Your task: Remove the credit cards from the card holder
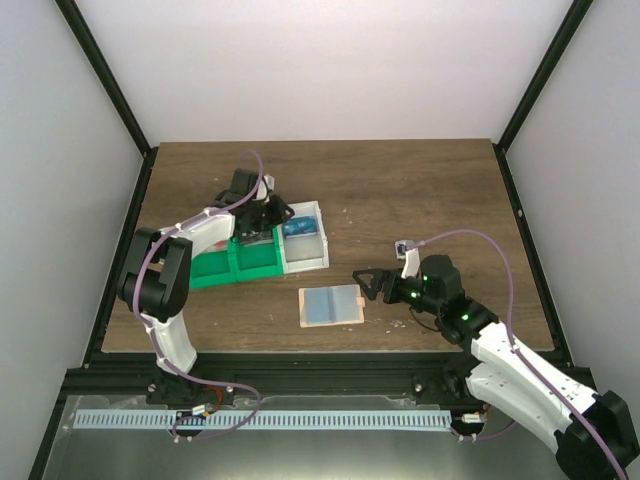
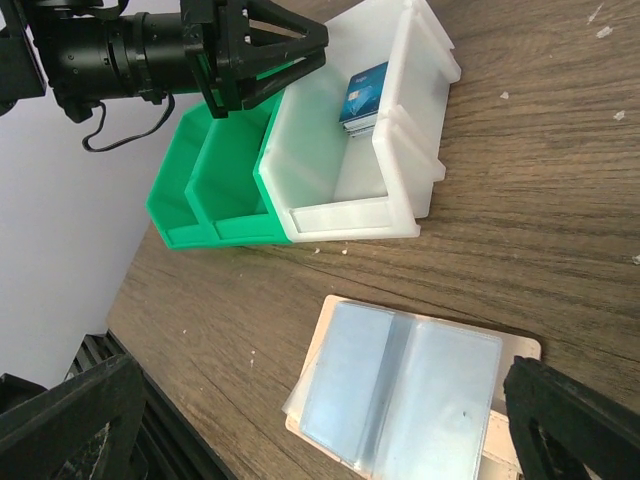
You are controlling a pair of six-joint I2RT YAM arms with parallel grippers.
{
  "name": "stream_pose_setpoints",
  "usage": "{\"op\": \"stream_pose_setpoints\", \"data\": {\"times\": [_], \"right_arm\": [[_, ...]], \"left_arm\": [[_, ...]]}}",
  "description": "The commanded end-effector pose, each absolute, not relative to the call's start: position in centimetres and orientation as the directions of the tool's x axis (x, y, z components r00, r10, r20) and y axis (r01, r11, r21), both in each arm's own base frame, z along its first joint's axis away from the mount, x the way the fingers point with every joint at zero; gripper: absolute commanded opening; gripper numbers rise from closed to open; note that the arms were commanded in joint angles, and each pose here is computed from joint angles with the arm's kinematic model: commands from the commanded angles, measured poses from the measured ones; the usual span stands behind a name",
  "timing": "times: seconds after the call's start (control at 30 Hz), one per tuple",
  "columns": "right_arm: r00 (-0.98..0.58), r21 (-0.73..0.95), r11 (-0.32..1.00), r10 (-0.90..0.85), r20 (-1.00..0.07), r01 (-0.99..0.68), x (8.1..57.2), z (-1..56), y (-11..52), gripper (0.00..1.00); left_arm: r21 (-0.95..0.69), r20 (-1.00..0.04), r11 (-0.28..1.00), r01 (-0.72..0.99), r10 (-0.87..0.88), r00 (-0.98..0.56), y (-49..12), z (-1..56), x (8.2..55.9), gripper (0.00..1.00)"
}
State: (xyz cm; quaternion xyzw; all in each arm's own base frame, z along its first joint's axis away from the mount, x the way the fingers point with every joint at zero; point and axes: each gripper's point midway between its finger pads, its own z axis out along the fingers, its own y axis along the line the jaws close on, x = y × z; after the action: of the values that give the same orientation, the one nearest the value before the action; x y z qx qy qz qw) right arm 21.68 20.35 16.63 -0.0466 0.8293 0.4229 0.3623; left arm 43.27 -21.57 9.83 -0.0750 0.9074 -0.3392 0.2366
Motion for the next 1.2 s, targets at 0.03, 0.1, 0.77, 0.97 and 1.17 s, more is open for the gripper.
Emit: {"op": "stream_pose_setpoints", "data": {"times": [0.03,0.1,0.77,0.97,1.17], "right_arm": [[-0.702,0.668,0.63,0.26,-0.663,-0.397,22.3,18.7,20.3,1.0],[-0.711,0.684,0.634,0.288,-0.642,-0.361,22.6,18.1,20.1,1.0],[-0.811,0.729,0.664,0.328,-0.484,-0.166,22.7,13.9,19.8,0.92],[-0.838,0.763,0.623,0.316,-0.446,-0.171,22.6,14.0,21.0,0.63],[-0.893,0.77,0.629,0.283,-0.351,-0.103,22.3,11.9,22.5,0.49]], "left_arm": [[-0.638,-0.42,0.768,0.056,-0.286,-0.861,-21.7,12.0,44.0,0.25],[-0.632,-0.429,0.772,0.061,-0.283,-0.858,-21.6,12.5,44.0,0.26],[-0.656,-0.487,0.722,0.22,-0.182,-0.854,-20.4,17.7,34.4,0.49],[-0.69,-0.473,0.67,0.273,-0.132,-0.871,-20.7,16.6,29.8,0.46],[-0.741,-0.436,0.597,0.307,-0.081,-0.896,-22.1,15.7,26.2,0.46]]}}
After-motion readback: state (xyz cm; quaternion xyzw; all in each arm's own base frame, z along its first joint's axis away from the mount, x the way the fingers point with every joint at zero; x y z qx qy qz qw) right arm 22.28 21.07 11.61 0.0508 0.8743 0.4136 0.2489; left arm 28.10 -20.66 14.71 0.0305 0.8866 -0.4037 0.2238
